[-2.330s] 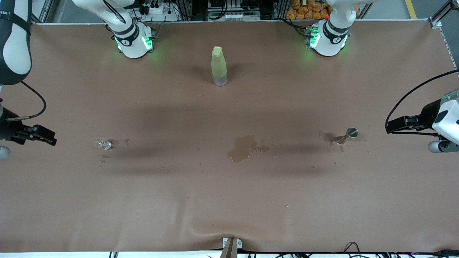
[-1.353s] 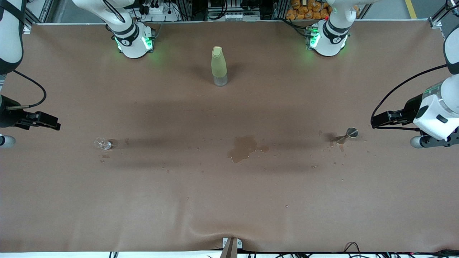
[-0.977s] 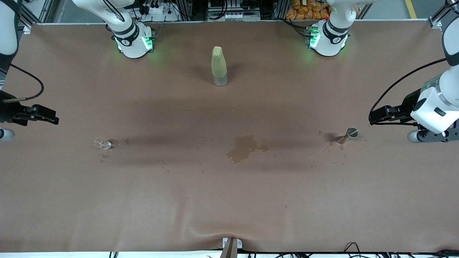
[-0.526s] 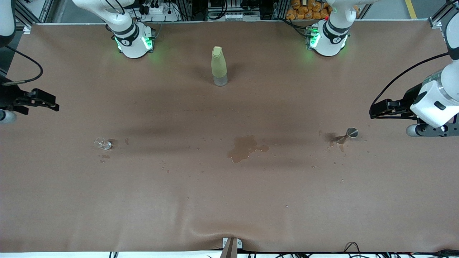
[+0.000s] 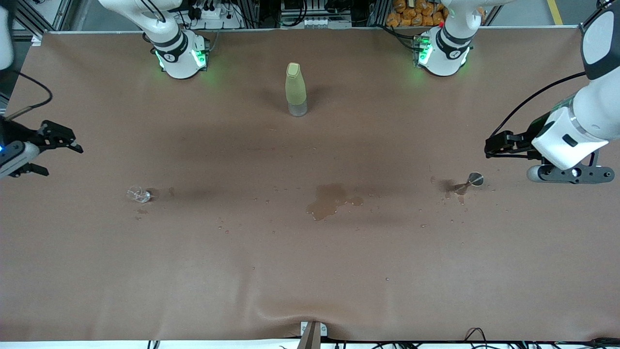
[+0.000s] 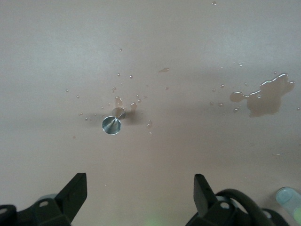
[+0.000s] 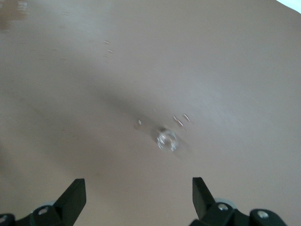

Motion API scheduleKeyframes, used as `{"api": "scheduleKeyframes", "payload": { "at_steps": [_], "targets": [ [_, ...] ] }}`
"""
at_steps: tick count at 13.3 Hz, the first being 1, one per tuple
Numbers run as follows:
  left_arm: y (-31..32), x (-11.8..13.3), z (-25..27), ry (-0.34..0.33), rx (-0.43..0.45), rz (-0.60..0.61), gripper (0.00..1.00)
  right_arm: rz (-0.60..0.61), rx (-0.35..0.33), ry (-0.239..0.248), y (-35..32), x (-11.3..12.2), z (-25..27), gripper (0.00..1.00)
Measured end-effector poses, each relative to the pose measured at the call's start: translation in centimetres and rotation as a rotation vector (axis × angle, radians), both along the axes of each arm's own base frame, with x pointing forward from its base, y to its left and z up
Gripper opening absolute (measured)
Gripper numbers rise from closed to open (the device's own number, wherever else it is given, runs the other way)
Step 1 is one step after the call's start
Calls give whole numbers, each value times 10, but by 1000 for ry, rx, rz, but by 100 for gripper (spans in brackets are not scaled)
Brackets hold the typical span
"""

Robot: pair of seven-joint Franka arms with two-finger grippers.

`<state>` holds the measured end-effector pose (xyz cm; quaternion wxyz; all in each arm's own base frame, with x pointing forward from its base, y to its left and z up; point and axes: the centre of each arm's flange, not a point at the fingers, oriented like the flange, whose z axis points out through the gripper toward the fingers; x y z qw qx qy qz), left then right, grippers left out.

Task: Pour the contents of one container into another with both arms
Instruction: 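Lower the right gripper onto the glass cup while the left gripper descends to the jigger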

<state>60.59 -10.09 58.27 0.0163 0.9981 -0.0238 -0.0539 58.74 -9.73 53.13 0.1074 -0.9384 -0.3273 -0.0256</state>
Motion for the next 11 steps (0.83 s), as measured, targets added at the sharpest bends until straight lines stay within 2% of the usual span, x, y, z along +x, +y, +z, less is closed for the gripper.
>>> {"api": "scheduleKeyframes", "payload": {
  "at_steps": [2,4,8,10,11],
  "targets": [
    [-8,-2,-2,9,-2,-19,100,106,125,-41,-49,1,-34,100],
    [-11,-3,-8,22,-8,-81,100,215,262,-116,-91,0,-73,100],
    [19,8,-33,56,-54,-326,100,362,537,-254,-140,-11,-159,100],
    [28,13,-46,68,-117,-472,100,430,674,-320,-147,-17,-201,100],
    [31,16,-52,67,-166,-536,100,459,720,-357,-149,-19,-221,100]
  ]
}}
